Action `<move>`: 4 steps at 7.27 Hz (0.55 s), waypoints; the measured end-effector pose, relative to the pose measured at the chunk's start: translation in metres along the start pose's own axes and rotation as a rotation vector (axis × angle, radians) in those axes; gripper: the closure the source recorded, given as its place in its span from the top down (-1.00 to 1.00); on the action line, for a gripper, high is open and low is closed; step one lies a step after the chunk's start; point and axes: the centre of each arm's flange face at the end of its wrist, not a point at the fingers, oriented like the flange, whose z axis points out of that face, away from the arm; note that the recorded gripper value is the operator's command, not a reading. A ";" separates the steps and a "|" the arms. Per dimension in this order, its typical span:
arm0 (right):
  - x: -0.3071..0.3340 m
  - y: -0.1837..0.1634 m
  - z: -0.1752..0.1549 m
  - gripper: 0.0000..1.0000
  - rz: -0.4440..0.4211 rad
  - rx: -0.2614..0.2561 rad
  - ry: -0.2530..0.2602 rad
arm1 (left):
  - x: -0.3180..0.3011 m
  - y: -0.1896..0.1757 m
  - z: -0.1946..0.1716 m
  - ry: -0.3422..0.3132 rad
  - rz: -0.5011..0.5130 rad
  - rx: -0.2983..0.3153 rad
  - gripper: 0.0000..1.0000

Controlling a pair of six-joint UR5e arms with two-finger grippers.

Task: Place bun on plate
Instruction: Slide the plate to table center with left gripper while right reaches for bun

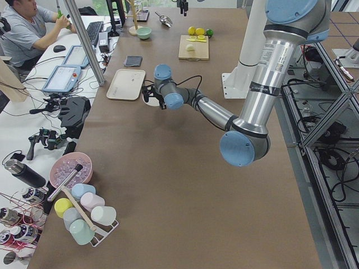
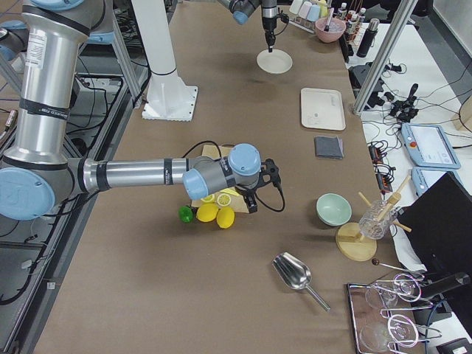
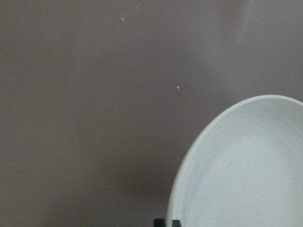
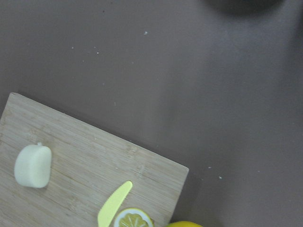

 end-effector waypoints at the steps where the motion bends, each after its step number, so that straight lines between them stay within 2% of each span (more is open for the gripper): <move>1: -0.034 -0.014 0.024 0.97 0.025 -0.005 0.005 | 0.037 0.030 0.024 -0.006 -0.014 0.008 -1.00; 4: -0.113 -0.037 0.089 0.96 0.038 -0.027 0.037 | 0.117 0.098 0.084 0.000 -0.077 0.051 -1.00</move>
